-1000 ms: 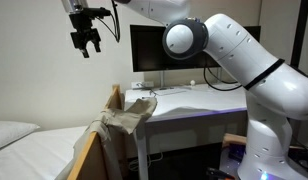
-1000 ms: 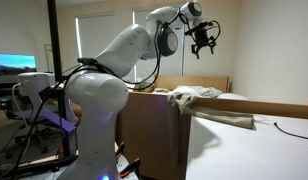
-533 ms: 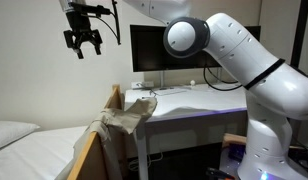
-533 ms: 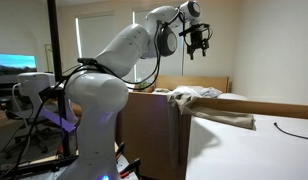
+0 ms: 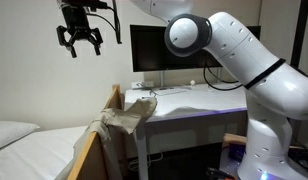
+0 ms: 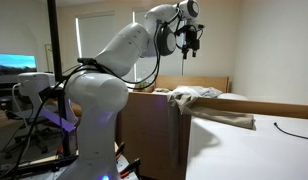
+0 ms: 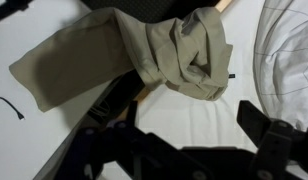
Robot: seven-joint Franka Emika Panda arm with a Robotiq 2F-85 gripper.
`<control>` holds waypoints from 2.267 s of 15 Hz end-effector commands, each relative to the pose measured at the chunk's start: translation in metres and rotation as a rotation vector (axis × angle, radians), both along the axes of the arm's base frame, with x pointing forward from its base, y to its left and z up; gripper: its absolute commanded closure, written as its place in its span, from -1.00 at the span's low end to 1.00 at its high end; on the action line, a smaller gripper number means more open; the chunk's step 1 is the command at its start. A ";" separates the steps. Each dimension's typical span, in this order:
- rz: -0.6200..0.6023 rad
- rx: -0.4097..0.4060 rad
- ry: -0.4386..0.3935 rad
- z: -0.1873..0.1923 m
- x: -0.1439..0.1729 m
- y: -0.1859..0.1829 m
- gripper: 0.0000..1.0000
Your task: Take the trousers off of the table and put it on the bed
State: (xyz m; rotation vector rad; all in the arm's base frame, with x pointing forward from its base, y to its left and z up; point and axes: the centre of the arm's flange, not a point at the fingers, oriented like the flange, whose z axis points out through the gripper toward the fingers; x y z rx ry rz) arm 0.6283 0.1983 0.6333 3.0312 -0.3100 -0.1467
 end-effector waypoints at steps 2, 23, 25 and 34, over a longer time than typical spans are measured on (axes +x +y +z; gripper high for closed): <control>-0.129 0.034 0.021 -0.030 -0.071 -0.005 -1.00; -0.426 -0.200 0.033 0.062 -0.058 -0.037 -1.00; -0.483 -0.246 0.004 0.093 -0.079 -0.042 -1.00; -0.661 -0.169 0.073 0.112 -0.157 -0.089 -1.00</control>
